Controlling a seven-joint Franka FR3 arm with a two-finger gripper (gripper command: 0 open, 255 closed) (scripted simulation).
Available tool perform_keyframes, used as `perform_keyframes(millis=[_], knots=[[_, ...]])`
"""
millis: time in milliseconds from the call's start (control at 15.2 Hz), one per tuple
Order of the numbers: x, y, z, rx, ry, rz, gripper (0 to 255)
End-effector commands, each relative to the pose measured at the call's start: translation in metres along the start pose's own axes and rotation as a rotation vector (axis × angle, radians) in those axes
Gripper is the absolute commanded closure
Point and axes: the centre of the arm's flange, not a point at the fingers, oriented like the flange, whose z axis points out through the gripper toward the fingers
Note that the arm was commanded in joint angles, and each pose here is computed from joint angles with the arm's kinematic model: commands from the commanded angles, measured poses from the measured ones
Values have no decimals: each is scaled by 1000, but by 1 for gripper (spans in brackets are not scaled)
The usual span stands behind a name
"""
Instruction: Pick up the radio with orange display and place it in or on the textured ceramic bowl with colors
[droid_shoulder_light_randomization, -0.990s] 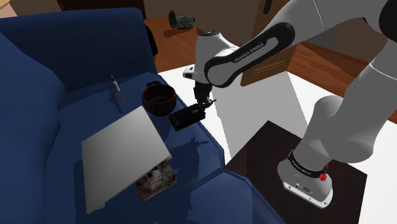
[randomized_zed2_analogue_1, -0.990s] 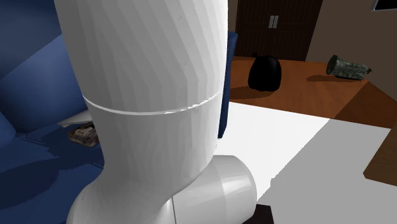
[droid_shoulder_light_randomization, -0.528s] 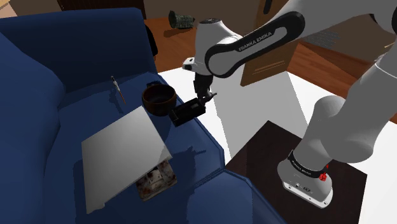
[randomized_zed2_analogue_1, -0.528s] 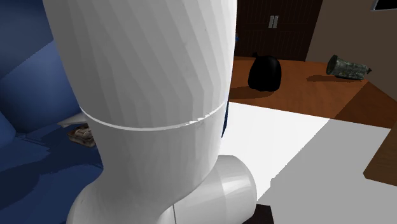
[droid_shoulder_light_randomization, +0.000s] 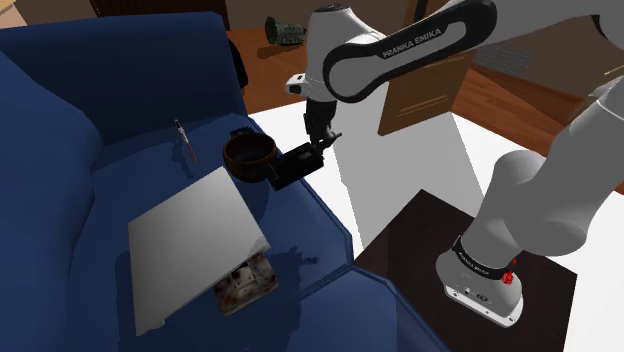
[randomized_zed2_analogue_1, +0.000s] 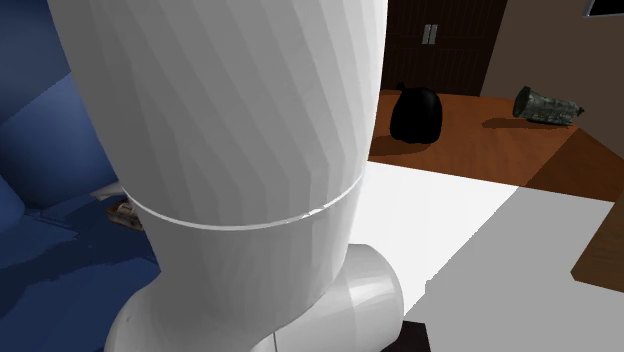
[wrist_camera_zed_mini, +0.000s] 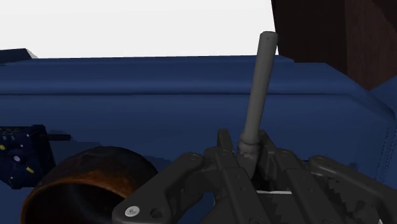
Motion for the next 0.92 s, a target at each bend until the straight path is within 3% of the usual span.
perform_keyframes(millis=[0, 330, 858], knots=[[-1, 0, -12, 0, 0, 0, 255], [0, 1, -35, 0, 0, 0, 255], [54, 91, -25, 0, 0, 0, 255]])
